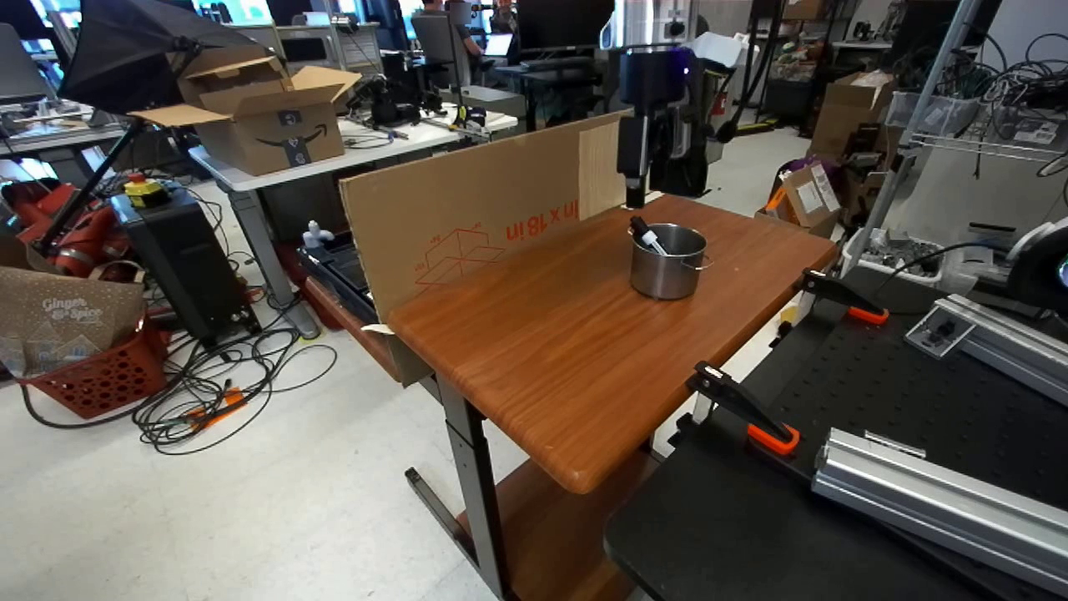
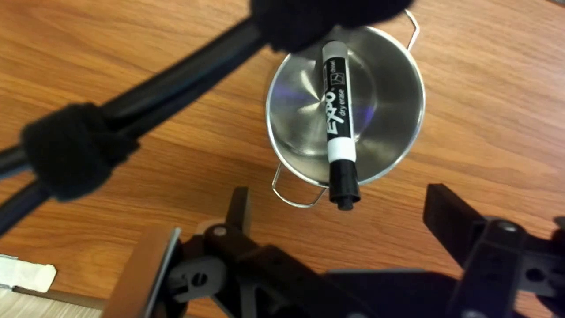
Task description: Remove the marker from the mug cup and place it on the table
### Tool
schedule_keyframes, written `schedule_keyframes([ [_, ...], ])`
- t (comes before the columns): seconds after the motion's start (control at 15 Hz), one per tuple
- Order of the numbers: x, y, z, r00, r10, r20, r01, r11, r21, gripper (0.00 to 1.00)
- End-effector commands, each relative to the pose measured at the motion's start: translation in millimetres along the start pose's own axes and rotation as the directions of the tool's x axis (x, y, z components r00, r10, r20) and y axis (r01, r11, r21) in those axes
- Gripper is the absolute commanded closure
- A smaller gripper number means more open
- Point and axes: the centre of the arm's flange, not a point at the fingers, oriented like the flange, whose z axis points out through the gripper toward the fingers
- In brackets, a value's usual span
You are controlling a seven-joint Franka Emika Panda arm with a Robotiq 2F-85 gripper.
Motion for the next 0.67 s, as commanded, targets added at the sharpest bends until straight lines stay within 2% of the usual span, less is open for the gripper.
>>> schedule_keyframes([
  [0.0, 16, 5, 14, 0.998, -0.019, 0.064, 0.018, 1.000, 0.012, 0.00],
  [0.2, 20, 3, 28, 0.995, -0.026, 0.100, 0.025, 1.000, 0.011, 0.00],
  [0.27, 22, 3, 31, 0.994, -0.030, 0.109, 0.029, 1.000, 0.011, 0.25],
  [0.33, 23, 3, 33, 0.993, -0.031, 0.114, 0.030, 0.999, 0.013, 0.28],
  [0.6, 28, 6, 31, 0.990, -0.035, 0.137, 0.033, 0.999, 0.017, 0.58],
])
